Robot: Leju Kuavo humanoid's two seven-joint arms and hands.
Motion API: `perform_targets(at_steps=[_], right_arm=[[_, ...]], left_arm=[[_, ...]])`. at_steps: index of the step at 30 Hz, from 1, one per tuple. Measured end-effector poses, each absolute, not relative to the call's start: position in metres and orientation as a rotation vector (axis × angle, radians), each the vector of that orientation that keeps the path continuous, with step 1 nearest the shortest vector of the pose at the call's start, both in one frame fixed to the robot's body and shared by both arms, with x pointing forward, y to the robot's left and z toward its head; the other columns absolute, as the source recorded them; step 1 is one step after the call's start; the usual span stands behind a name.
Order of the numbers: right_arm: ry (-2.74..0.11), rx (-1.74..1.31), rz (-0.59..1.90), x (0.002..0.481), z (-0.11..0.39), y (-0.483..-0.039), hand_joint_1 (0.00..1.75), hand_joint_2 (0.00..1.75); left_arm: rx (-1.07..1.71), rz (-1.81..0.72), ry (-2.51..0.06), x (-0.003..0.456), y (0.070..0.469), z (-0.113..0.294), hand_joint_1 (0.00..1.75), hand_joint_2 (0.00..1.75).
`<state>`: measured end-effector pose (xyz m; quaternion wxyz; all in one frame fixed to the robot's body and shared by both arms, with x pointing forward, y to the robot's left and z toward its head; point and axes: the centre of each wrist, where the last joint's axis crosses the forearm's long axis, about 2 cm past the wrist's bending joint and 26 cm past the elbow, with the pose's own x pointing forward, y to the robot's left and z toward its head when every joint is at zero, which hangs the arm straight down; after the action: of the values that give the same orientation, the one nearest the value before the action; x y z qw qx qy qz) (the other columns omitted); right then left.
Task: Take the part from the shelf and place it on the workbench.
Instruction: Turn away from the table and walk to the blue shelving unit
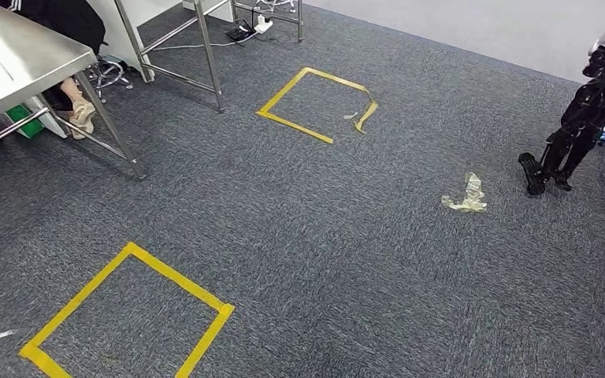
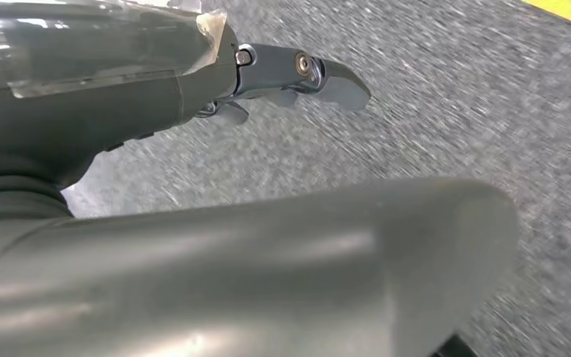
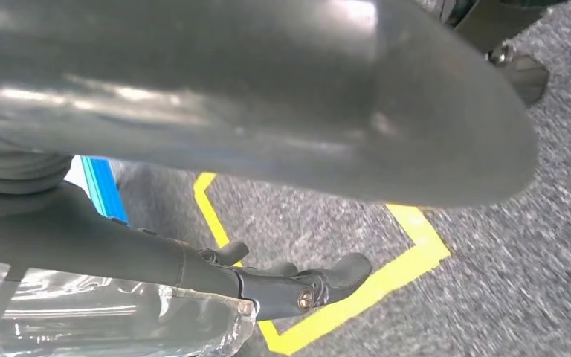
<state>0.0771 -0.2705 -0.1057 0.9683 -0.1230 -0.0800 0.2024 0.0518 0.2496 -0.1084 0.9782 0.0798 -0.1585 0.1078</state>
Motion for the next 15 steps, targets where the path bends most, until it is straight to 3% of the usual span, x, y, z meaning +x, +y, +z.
perform_targets(at_steps=[15], right_arm=[[-0.165, -0.251, 0.412, 0.0842, -0.1044, -0.2703, 0.0, 0.0]], left_arm=[[0.174, 0.217, -0.306, 0.053, 0.247, -0.1079, 0.0, 0.0]])
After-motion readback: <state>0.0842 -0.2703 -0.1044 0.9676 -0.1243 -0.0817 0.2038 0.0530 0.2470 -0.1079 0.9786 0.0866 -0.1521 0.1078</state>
